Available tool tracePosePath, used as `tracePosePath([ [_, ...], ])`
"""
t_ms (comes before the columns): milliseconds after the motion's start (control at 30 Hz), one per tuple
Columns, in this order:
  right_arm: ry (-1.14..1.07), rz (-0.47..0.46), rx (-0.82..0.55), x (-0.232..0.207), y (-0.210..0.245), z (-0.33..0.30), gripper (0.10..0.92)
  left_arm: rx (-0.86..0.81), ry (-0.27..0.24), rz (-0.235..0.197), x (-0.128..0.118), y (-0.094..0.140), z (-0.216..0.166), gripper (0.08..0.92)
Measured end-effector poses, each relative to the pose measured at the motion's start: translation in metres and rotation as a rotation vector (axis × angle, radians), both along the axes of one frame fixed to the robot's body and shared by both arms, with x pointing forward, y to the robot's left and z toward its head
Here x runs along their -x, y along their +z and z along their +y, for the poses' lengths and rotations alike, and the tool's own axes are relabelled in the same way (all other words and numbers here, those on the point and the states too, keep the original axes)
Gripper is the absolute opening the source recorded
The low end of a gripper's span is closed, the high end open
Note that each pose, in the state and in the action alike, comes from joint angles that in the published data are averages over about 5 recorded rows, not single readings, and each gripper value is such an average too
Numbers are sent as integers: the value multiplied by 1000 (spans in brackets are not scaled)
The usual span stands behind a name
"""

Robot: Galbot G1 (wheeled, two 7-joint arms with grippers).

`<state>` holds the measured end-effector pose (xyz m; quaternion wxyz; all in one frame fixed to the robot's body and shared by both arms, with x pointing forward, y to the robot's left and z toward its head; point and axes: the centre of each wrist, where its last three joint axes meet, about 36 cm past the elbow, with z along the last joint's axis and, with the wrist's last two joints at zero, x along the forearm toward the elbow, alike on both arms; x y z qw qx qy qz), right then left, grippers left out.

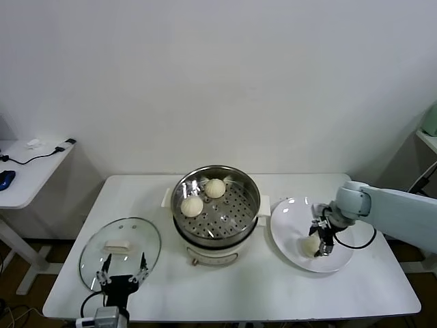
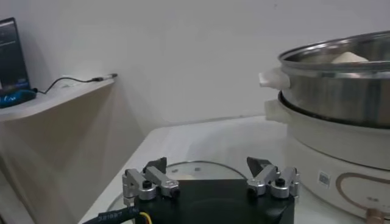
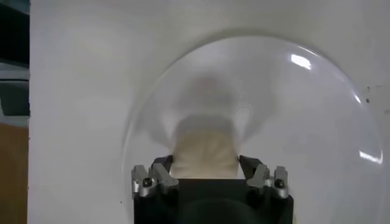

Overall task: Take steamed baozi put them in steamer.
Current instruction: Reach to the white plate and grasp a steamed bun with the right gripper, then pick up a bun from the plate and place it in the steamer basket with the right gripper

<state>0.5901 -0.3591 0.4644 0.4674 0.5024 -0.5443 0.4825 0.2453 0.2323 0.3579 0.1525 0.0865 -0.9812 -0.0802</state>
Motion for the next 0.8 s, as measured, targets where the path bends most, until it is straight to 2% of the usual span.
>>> tracePosePath([
  [233,38,3,5,-5,13,6,634,1,0,-4,0,2,-1,823],
  [400,90,-15,21,-17,39,11,620,3,-2,-5,0,3,-2,823],
  [567,187,-66,32,-38,92,25,619,5,-8,-9,-1,5,-4,823],
  [800,457,-178,9,-61,202,90,620,5,-13,-16,-2,9,-6,823],
])
